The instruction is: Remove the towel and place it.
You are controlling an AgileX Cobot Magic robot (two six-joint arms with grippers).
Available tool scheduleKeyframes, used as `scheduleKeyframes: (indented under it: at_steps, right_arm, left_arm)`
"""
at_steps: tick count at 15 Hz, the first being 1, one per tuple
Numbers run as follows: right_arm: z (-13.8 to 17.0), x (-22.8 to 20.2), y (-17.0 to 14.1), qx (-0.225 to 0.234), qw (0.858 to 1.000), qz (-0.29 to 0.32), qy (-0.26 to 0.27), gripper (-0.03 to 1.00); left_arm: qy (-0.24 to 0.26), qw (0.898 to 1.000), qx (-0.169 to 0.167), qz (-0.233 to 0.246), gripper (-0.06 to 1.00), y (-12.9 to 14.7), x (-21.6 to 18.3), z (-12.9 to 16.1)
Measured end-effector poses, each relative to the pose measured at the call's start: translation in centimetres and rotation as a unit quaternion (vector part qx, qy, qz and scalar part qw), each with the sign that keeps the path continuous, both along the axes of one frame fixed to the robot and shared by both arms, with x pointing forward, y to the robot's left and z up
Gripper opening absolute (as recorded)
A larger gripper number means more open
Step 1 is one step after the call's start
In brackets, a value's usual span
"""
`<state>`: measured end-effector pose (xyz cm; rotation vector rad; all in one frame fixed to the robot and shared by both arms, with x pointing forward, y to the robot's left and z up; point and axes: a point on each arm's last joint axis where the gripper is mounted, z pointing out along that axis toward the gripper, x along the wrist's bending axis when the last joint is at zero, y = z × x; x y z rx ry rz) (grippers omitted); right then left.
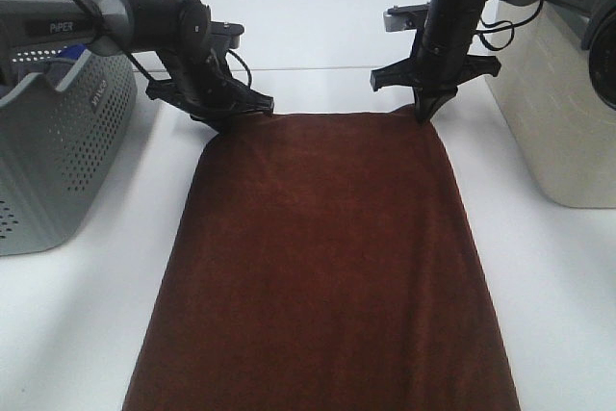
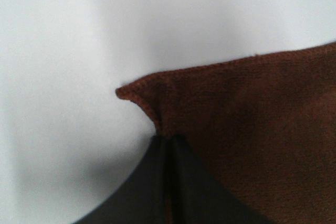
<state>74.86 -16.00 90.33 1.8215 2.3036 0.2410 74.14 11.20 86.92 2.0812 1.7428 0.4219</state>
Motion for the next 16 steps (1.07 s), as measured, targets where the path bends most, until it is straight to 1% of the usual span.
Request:
scheduleKeyframes:
  at_steps: [2, 4, 5, 7, 8, 12, 16]
  right_arm:
    - [0.1, 0.5, 0.0, -0.001, 1.000, 0.005, -0.030, 0.00]
    - [0.4, 1.3, 0.1, 0.000, 0.997, 0.011, -0.073, 0.00]
    - [0.7, 1.8, 0.1, -0.001, 0.994, 0.017, -0.106, 0.00]
    - [1.0, 2.4, 0.1, -0.003, 0.989, 0.026, -0.146, 0.00]
    - [1.0, 2.4, 0.1, -0.003, 0.989, 0.026, -0.146, 0.00]
    - [1.8, 3.6, 0.4, -0.001, 0.974, 0.051, -0.222, 0.00]
    - [2.7, 4.5, 0.7, 0.001, 0.953, 0.073, -0.294, 0.00]
  left_arm:
    - [-0.028, 1.000, -0.004, -0.008, 0.00, -0.1, 0.5, 0.1]
    - [-0.071, 0.997, -0.001, -0.025, 0.00, -0.3, 1.1, 0.2]
    - [-0.106, 0.994, -0.003, -0.029, 0.00, 0.0, 1.7, 0.6]
    - [-0.142, 0.990, -0.022, -0.013, 0.00, 1.1, 2.7, 1.0]
    - [-0.142, 0.990, -0.022, -0.013, 0.00, 1.1, 2.7, 1.0]
    - [-0.213, 0.976, -0.051, -0.006, 0.00, 2.7, 4.1, 2.0]
    - [-0.277, 0.957, -0.077, -0.021, 0.00, 2.3, 4.8, 3.1]
